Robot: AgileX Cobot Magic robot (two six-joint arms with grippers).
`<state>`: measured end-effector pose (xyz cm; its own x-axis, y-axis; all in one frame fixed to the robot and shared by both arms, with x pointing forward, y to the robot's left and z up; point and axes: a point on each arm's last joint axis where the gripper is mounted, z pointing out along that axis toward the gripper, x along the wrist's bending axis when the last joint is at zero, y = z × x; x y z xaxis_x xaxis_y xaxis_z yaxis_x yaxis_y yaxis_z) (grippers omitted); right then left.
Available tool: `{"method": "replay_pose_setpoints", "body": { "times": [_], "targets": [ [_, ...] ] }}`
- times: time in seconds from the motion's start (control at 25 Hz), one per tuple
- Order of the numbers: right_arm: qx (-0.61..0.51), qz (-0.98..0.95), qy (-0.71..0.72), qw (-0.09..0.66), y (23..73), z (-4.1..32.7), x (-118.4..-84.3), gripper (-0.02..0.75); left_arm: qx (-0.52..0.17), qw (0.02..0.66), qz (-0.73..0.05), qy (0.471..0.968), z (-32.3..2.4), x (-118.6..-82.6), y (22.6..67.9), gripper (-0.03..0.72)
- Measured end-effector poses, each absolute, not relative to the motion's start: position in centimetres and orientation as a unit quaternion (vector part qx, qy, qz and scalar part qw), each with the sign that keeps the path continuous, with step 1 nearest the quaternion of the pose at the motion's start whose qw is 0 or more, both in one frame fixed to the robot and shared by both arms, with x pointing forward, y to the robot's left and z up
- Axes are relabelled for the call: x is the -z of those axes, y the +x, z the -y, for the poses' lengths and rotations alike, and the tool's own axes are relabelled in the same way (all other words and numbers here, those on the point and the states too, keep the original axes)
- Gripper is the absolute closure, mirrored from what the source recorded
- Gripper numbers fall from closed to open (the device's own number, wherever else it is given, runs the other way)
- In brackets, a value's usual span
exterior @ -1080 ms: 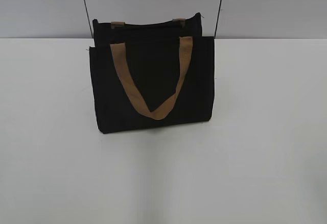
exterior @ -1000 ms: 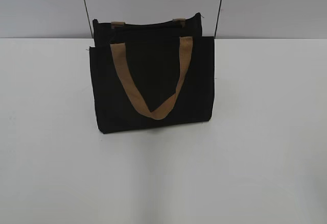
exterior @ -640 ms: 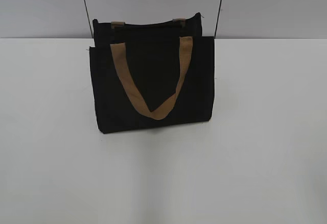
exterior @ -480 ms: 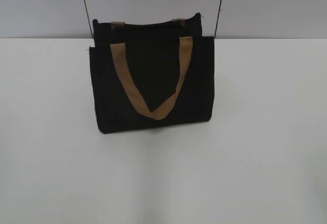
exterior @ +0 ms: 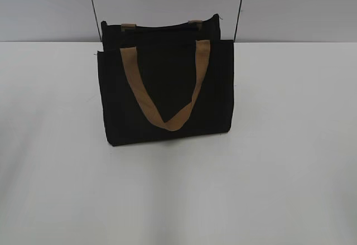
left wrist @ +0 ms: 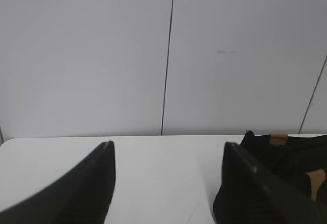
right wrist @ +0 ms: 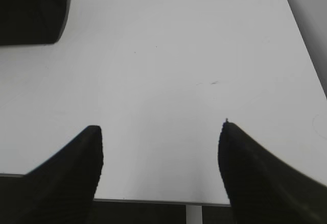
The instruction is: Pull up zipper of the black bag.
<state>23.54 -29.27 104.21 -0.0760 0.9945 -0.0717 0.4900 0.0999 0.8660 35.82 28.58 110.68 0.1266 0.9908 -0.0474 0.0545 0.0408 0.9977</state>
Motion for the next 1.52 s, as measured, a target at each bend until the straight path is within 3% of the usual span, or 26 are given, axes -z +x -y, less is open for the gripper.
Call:
{"method": "replay_pose_setpoints", "body": {
  "times": [0.24, 0.64, 0.88, 1.32, 1.52],
  "targets": [
    [-0.347, -0.646, 0.574, 0.364, 23.5, 29.3, -104.2, 0.201, -0.396, 0.515, -0.501, 0.572, -26.7, -104.0, 41.9, 0.194],
    [-0.347, -0.646, 0.574, 0.364, 23.5, 29.3, -104.2, 0.201, -0.369, 0.546, -0.466, 0.59, -23.1, -97.8, 46.8, 0.195],
    [-0.347, -0.646, 0.574, 0.364, 23.5, 29.3, -104.2, 0.201, -0.343, 0.513, -0.484, 0.621, -22.5, -93.2, 48.4, 0.199],
    [-0.347, -0.646, 0.574, 0.363, 23.5, 29.3, -104.2, 0.201, -0.284, 0.487, -0.4, 0.723, -19.9, -89.1, 52.8, 0.203],
    [-0.347, -0.646, 0.574, 0.363, 23.5, 29.3, -104.2, 0.201, -0.276, 0.49, -0.371, 0.739, -19.1, -88.4, 54.0, 0.251]
  ]
}}
